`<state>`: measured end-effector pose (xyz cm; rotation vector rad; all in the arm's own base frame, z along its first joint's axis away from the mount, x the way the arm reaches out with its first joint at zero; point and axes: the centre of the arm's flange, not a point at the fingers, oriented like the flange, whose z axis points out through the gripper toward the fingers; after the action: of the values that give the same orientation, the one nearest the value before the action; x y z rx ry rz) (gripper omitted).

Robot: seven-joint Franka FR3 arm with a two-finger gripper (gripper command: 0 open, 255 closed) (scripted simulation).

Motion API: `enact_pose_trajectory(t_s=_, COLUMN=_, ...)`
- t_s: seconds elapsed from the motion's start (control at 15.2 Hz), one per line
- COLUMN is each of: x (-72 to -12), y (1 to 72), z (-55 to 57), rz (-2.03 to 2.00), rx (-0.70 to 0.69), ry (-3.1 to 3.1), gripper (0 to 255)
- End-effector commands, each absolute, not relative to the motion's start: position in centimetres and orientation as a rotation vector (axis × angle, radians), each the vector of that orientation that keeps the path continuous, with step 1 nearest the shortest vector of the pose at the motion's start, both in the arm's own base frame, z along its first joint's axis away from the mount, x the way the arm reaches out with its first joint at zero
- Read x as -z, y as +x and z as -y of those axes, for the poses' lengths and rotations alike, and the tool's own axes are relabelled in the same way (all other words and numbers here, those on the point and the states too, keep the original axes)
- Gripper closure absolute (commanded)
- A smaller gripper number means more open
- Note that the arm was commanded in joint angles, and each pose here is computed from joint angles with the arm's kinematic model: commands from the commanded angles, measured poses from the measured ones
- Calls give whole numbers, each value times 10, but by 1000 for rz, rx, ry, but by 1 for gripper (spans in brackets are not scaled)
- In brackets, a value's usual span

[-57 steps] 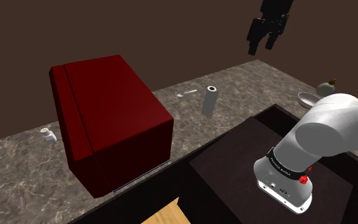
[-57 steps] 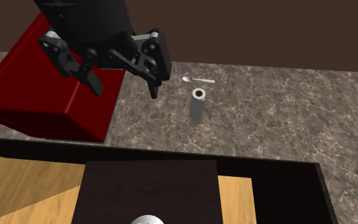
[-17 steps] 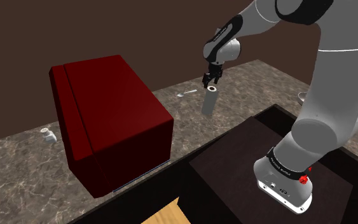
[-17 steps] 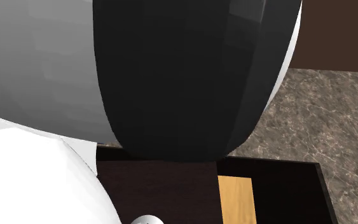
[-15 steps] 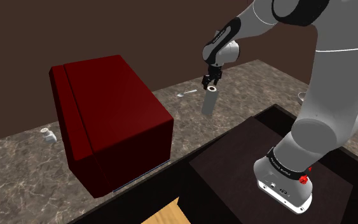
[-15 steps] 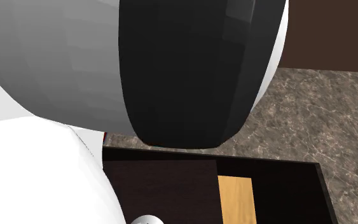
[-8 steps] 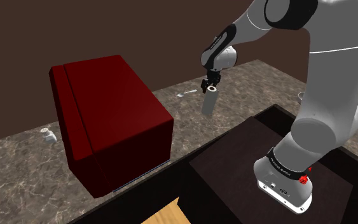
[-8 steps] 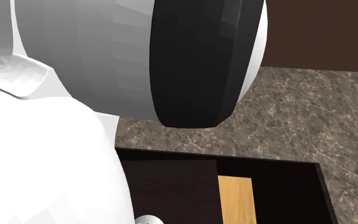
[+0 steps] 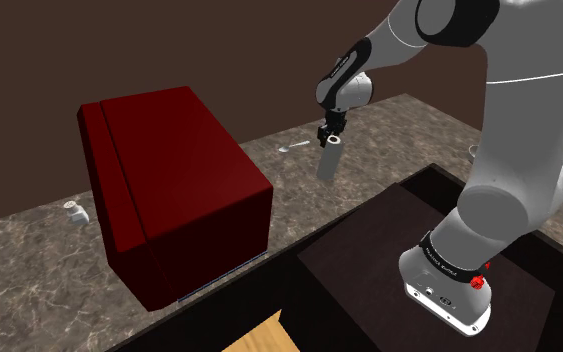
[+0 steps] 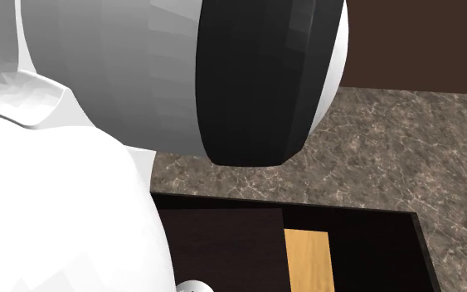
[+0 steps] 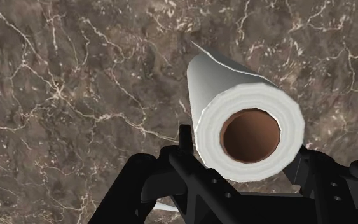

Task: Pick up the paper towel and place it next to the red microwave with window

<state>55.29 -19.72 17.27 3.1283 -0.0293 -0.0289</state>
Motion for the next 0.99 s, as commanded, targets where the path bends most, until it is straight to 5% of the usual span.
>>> enact_pose_trajectory(t_s=0.0, x=-173, y=553, z=197, rz=30, rx=29, ry=3128, gripper=255)
enact_pose_trajectory(t_s=0.92, x=-215, y=553, z=197, rz=30, rx=29, ry=3128, gripper=255)
